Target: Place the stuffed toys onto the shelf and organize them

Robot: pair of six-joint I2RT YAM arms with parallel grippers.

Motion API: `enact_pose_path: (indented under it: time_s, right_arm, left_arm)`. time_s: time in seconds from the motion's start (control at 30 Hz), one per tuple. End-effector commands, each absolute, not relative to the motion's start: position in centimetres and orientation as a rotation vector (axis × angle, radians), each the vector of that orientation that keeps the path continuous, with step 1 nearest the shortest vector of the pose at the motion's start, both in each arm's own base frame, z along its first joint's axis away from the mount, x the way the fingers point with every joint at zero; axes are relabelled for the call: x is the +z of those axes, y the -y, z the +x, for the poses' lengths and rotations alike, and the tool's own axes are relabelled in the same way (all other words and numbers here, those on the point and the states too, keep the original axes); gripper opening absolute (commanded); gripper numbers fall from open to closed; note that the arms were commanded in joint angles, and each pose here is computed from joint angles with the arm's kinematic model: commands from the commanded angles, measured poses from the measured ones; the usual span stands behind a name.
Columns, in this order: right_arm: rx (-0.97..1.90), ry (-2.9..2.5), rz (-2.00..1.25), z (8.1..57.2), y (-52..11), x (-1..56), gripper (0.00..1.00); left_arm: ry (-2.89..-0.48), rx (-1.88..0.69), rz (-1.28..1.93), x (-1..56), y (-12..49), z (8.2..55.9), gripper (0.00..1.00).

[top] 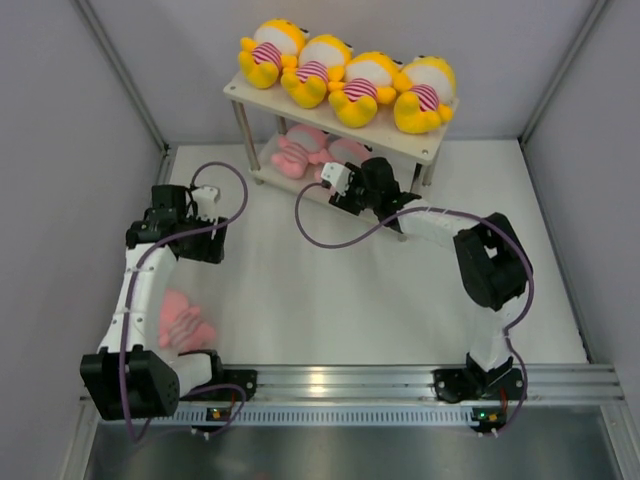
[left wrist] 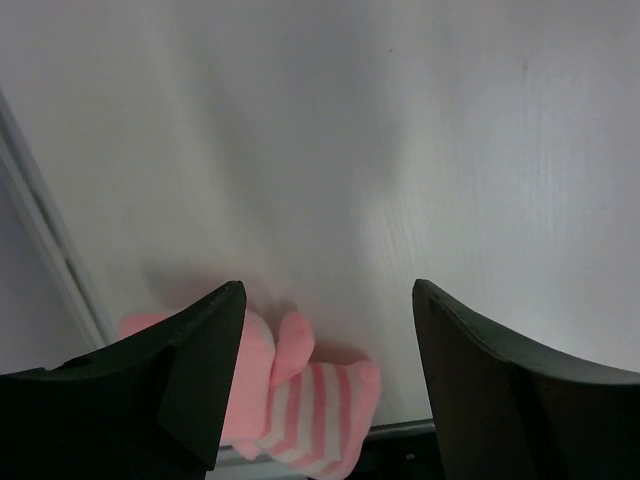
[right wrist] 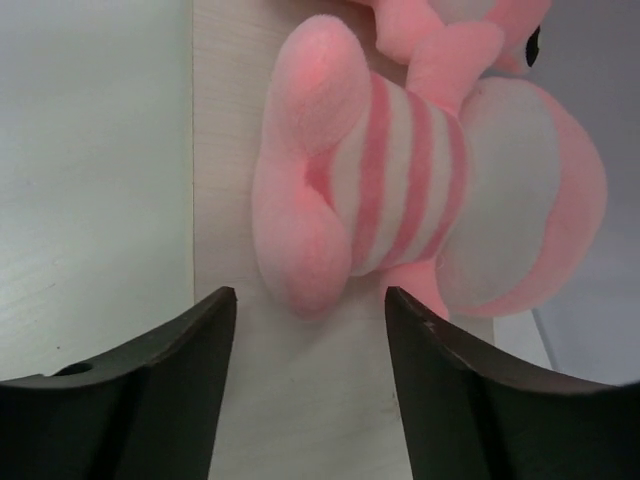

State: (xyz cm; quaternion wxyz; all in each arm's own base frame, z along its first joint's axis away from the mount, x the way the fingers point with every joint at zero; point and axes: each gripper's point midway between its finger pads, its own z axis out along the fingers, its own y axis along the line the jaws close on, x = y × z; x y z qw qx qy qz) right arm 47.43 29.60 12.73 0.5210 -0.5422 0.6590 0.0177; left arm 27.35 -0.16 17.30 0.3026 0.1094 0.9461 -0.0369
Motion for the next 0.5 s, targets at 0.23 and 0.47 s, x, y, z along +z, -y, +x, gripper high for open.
enact_pose_path:
  time_s: [0.23,0.47]
  right_arm:
    - [0.035,-1.496,-1.215,44.9,-30.5,19.8,0.72]
    - [0.007,-1.471,-1.21,43.3,-31.1,21.3,0.75]
  left_arm:
    - [-2.682,0.369,0.257,14.5,-9.1,23.5,0.77]
    - [-2.84,0.361,0.169,10.2,-13.0,20.3,0.83]
